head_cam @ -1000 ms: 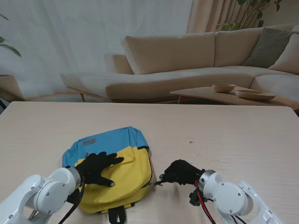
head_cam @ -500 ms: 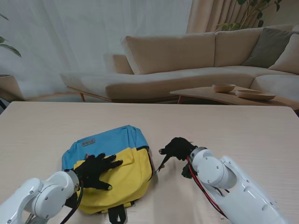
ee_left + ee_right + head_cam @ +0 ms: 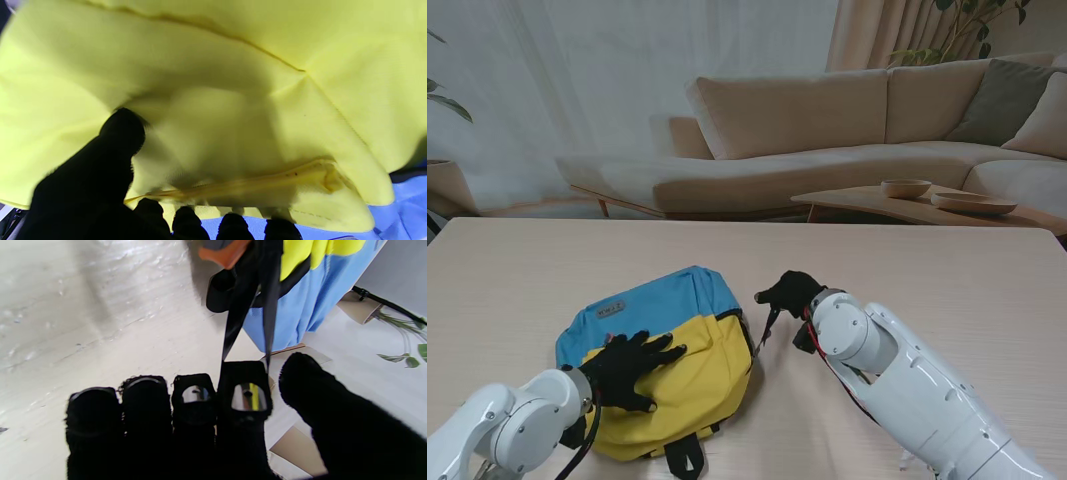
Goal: Pack books into the school bag then zip close the school bag
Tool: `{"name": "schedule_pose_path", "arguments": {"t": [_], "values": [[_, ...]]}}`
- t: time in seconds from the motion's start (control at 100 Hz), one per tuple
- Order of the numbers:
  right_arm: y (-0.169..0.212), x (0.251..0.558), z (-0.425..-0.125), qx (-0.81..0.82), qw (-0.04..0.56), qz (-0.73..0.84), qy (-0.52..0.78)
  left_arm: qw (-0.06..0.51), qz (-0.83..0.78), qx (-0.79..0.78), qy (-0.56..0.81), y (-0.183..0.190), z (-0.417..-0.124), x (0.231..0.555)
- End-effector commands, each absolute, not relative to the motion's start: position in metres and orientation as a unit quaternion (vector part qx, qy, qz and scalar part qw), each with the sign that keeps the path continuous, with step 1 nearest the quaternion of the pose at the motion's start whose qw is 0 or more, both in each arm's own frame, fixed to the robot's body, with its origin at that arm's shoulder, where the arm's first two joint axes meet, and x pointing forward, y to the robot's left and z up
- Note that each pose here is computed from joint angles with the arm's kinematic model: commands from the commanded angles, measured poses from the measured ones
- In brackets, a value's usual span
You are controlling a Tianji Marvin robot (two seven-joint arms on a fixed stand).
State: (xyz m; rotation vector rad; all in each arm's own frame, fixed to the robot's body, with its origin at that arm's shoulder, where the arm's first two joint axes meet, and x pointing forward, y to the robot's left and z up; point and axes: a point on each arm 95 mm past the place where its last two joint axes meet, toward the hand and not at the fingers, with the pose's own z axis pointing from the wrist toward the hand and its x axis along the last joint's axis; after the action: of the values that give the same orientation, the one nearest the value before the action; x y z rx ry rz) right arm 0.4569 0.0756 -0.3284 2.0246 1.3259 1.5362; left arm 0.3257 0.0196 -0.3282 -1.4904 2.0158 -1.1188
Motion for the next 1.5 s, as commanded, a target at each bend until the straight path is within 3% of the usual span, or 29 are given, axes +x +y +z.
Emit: {"name": "schedule_pose_path", "arguments": {"t": [0.0, 0.47, 0.96, 1.49], "values": [[0.081, 0.463, -0.323, 0.706, 0.134, 0.529, 0.451, 0.162, -0.349, -0.554, 0.738, 0.027, -0.361, 0.306], [0.080, 0.444, -0.332, 0.695, 0.096, 0.499, 0.509, 0.159, -0.397, -0.549, 0.718, 0.025, -0.352, 0.319], [0.086, 0.474, -0.327, 0.720, 0.163, 0.520, 0.429, 0.143, -0.368, -0.527, 0.752, 0.027, -0.349, 0.324], [0.119, 0.493, -0.343, 0.738, 0.157, 0.533, 0.383, 0.124, -0.364, -0.514, 0.767, 0.023, -0.350, 0.323]]}}
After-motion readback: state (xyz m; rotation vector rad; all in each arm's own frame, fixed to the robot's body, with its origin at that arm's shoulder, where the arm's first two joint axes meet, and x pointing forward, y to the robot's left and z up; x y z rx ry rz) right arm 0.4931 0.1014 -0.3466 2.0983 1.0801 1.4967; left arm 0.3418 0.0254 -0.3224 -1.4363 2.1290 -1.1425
